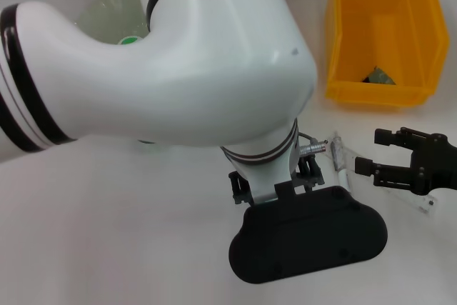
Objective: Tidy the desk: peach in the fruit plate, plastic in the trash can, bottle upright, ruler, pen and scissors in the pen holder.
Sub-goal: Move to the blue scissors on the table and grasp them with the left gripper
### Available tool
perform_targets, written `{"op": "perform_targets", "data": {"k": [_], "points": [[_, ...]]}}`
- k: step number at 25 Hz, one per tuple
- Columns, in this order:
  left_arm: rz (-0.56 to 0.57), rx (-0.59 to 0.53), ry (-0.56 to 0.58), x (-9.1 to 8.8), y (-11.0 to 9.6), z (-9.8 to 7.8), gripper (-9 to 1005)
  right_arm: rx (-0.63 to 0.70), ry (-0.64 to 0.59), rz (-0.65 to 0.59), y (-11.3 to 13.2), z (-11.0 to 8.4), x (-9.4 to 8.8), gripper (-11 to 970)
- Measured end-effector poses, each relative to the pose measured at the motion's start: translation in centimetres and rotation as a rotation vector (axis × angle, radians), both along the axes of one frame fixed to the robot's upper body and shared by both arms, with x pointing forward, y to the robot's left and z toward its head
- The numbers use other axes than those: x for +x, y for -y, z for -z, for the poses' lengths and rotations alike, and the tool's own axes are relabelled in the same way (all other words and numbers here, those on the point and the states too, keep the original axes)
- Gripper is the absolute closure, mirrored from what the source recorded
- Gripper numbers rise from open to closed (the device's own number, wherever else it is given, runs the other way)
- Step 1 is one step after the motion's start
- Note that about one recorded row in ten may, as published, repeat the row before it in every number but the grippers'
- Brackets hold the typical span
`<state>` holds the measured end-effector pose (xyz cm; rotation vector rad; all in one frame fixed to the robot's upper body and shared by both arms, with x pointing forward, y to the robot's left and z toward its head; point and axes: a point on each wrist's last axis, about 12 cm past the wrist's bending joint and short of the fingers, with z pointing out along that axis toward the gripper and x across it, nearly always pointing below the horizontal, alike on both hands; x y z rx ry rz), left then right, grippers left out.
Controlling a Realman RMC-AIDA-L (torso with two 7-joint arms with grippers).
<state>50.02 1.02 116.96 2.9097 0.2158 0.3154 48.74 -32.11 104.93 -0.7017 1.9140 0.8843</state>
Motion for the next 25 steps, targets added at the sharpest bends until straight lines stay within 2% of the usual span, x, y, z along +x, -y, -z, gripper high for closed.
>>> {"op": "perform_targets", "data": {"k": [15,25], "points": [[0.026,-0.011,-0.029,0.67,0.04,-0.64,216,0.009,0.001,-0.006,-0.44,0.15,0.27,117],[0.076,0.047,-0.060,0.92,0.36,0.15,217,0.003,0.003,0.003,-0.32,0.24,0.27,118]]}}
